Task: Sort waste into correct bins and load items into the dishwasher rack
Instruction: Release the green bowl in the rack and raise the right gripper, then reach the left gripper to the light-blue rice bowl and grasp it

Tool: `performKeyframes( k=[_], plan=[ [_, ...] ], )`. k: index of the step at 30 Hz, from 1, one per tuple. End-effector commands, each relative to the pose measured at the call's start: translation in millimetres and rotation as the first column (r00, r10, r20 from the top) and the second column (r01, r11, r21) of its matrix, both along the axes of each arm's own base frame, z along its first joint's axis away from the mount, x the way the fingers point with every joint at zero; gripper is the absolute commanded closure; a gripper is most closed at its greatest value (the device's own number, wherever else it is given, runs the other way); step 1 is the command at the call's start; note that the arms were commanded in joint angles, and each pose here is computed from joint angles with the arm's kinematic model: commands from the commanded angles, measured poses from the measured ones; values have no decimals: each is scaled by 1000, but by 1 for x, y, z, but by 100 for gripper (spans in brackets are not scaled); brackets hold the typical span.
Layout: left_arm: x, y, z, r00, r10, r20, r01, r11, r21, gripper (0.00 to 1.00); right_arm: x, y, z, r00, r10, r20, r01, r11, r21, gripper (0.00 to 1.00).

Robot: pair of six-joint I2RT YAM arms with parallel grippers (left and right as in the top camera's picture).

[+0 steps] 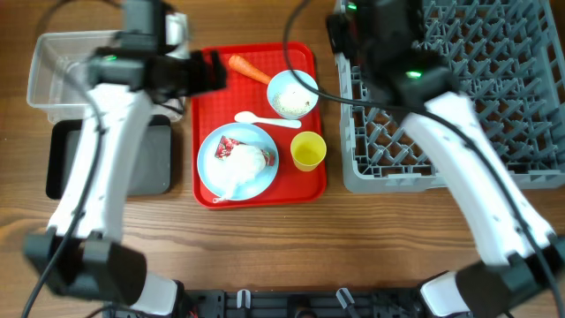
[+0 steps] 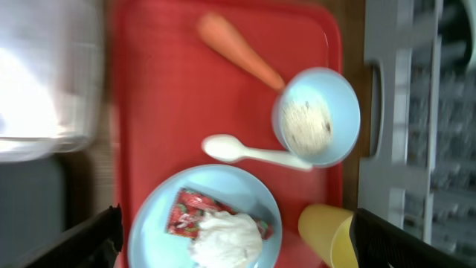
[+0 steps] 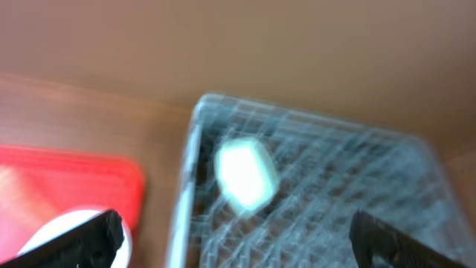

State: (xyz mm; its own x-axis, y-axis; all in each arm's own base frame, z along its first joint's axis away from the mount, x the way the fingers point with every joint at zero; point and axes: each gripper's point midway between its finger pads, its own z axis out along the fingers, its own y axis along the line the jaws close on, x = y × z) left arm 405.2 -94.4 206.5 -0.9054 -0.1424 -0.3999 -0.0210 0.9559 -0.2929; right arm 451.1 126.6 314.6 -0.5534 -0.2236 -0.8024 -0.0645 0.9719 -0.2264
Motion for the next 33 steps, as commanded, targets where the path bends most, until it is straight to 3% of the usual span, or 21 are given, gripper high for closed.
performKeyframes(
  k=[1, 8, 20, 23, 28, 33],
  plan=[
    [4, -26, -39, 991, -119, -67, 122, 992, 40, 3, -31, 9, -8, 989, 42, -140, 7, 943, 332, 0],
    [28, -48, -91, 983, -154, -103, 159, 986, 42, 6, -50, -11, -23, 969, -6, -245, 84, 948, 307, 5],
    [48, -96, -154, 970, -222, -102, 227, 973, 37, 13, -53, -14, -26, 964, -43, -263, 130, 937, 323, 13],
    [48, -96, -157, 969, -222, -106, 227, 973, 37, 18, -53, -14, -26, 964, -43, -263, 130, 937, 324, 13],
    [52, -97, -156, 971, -223, -90, 227, 973, 36, 41, -53, -14, -28, 963, -44, -267, 132, 937, 323, 14],
    [56, -98, -157, 972, -223, -75, 226, 974, 34, 44, -54, -14, -32, 960, -46, -277, 137, 937, 320, 14]
  ],
)
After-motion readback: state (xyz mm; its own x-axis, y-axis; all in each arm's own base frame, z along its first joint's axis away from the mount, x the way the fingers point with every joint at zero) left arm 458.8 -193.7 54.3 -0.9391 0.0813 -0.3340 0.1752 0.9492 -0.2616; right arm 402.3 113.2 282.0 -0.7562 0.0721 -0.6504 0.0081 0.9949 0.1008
